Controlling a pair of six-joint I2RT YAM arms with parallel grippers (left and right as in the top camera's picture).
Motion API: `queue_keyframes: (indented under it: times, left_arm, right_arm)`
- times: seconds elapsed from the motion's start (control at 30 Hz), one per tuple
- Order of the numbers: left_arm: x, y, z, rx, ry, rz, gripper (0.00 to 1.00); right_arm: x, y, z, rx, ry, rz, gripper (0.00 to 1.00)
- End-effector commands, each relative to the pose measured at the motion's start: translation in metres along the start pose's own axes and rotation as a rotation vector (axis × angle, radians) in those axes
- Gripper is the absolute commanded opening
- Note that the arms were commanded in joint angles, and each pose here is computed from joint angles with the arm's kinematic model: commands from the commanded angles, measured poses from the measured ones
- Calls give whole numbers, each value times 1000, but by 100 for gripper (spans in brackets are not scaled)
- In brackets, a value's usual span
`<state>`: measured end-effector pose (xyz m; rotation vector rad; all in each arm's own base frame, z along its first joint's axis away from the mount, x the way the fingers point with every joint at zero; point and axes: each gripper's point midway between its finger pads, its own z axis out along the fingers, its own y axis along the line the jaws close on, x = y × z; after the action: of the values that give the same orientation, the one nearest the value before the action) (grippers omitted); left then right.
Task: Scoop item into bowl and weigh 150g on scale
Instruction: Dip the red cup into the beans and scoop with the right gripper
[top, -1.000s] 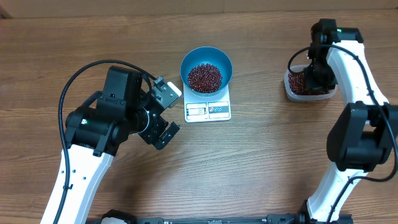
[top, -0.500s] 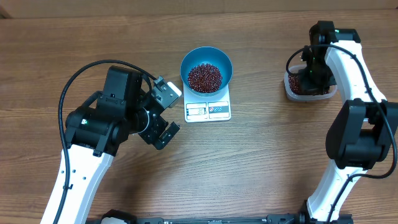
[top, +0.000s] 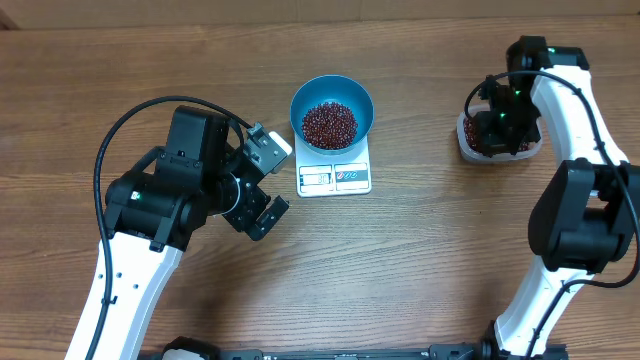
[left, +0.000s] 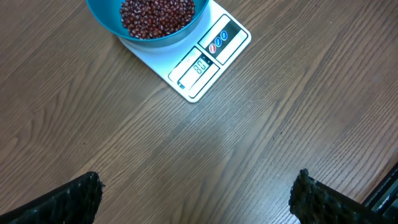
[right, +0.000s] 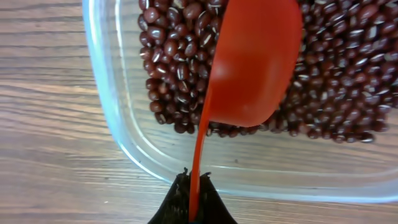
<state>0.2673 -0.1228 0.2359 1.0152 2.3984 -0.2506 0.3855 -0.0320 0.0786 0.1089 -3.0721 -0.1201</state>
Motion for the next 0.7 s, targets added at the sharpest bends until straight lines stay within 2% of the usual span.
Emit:
queue_keyframes:
  times: [0.0,0.33,0.67]
  left_arm:
    - [-7,2,-5,-7,-24,-5,100]
    - [-7,2,-5,-7,-24,-6,100]
    - [-7,2,-5,-7,-24,-6,100]
  right_arm:
    - [-2,12,-2,-162,-25,24,4]
    - [3,1,-25,-488,-129,82,4]
    - [5,-31,-47,-655,-256,187,4]
